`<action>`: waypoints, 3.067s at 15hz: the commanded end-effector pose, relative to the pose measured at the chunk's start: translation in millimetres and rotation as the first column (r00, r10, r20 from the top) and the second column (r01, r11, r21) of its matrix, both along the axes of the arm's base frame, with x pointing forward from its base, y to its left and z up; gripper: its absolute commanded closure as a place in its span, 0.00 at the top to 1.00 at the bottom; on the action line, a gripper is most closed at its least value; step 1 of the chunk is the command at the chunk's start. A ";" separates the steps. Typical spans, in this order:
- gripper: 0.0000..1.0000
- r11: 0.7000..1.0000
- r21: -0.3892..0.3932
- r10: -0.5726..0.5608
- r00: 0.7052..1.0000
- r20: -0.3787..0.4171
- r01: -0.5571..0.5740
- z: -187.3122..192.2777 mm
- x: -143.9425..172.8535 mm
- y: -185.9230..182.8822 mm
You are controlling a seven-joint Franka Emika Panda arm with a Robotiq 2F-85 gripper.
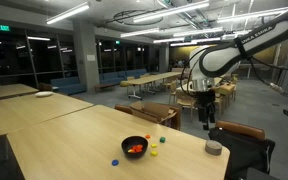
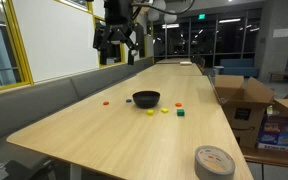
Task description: Place the three rings inside the black bowl.
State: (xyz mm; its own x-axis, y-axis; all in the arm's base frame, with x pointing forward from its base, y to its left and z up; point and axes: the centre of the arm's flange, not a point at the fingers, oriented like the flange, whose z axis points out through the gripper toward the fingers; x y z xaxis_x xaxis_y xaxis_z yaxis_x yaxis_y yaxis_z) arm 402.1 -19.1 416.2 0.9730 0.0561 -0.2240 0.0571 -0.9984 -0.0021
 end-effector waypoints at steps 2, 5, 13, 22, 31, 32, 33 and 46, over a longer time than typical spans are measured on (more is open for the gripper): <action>1.00 1.000 0.000 0.000 1.000 0.008 0.000 2.9 1.8 -0.1; 1.00 1.000 0.000 0.000 1.000 0.012 0.000 4.8 2.7 -0.1; 1.00 0.998 0.054 0.020 0.990 0.143 -0.028 0.4 30.8 43.4; 1.00 0.998 0.043 -0.043 0.984 0.171 0.036 -48.8 62.9 194.3; 1.00 0.934 0.117 -0.354 0.919 0.175 0.338 -107.0 111.4 310.3; 1.00 0.925 0.134 -0.374 0.910 0.176 0.354 -113.1 121.8 321.7; 1.00 0.918 0.149 -0.391 0.902 0.184 0.367 -118.4 130.6 331.1; 1.00 0.887 0.134 -0.462 0.841 0.281 0.443 -223.8 236.4 398.6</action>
State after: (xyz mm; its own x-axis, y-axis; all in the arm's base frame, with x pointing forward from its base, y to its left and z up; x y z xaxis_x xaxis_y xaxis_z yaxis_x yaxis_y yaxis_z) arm 596.3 360.1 208.8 0.9248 -0.3788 0.0356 -0.3716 -0.9194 -0.1290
